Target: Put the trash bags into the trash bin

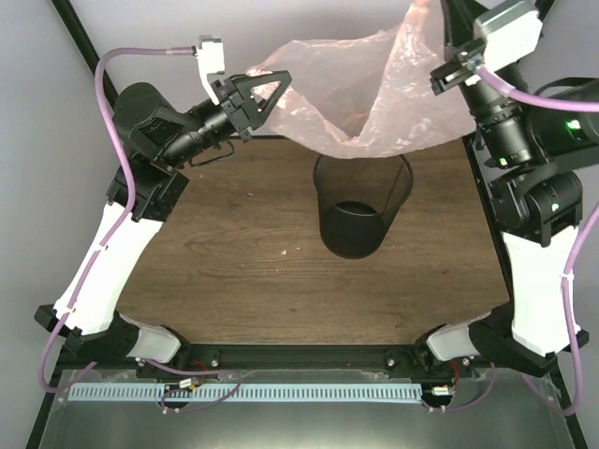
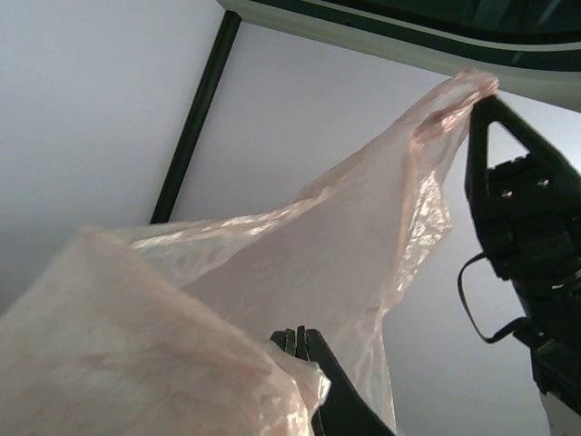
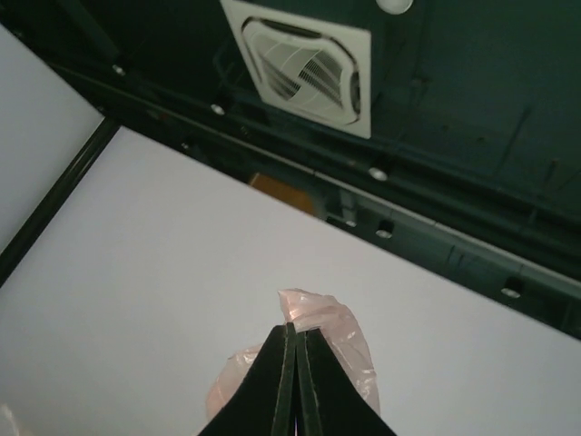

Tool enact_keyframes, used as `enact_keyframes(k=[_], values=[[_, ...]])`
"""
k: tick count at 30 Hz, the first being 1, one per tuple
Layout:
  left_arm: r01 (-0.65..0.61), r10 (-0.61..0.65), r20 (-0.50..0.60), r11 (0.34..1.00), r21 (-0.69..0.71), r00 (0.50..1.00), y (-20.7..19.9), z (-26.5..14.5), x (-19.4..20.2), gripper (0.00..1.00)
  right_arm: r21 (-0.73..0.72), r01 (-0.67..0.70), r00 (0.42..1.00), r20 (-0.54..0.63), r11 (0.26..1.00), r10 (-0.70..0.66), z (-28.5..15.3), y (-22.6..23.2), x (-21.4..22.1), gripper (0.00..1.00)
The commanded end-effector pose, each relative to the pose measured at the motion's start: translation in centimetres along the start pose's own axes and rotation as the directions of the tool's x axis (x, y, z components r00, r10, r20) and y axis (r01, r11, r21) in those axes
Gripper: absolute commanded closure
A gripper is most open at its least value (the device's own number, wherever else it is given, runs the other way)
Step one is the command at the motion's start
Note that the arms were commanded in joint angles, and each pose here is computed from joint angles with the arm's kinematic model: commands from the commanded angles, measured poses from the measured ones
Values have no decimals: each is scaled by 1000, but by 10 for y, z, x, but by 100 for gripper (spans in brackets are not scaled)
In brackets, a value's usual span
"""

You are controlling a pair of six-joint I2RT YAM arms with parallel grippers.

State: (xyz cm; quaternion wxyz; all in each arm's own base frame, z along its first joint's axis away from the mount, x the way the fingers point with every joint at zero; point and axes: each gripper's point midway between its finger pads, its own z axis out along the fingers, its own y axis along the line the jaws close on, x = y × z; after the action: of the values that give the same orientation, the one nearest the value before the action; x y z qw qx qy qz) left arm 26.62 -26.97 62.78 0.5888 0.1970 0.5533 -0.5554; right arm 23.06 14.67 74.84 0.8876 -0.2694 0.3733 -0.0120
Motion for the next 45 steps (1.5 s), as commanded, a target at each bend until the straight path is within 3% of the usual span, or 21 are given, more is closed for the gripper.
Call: enact_keyframes(k=[1, 9, 21, 30, 40, 45], values=[[-32, 32, -8, 999, 28, 999, -8, 6, 8, 96, 90, 56, 997, 56, 994, -61, -19, -28, -31, 99], [49, -48, -107, 999, 5, 993, -2, 15, 54, 96, 11, 68, 997, -21, 998, -68, -20, -6, -4, 99], [46, -44, -124, 999, 13, 991, -22, 8, 64, 96, -4, 51, 999, -1, 999, -51, -24, -6, -13, 99], [24, -32, -141, 998, -60, 989, -6, 6, 78, 96, -45, 47, 998, -45, 998, -49, -20, 7, 7, 99], [-54, 32, -169, 990, -128, 985, 19, 15, 92, 96, -7, 83, 995, -57, 997, -83, -14, 4, 15, 99], [-157, 132, -155, 974, -161, 979, 26, 15, 85, 96, 13, 115, 991, -65, 993, -114, -9, 3, 21, 99]])
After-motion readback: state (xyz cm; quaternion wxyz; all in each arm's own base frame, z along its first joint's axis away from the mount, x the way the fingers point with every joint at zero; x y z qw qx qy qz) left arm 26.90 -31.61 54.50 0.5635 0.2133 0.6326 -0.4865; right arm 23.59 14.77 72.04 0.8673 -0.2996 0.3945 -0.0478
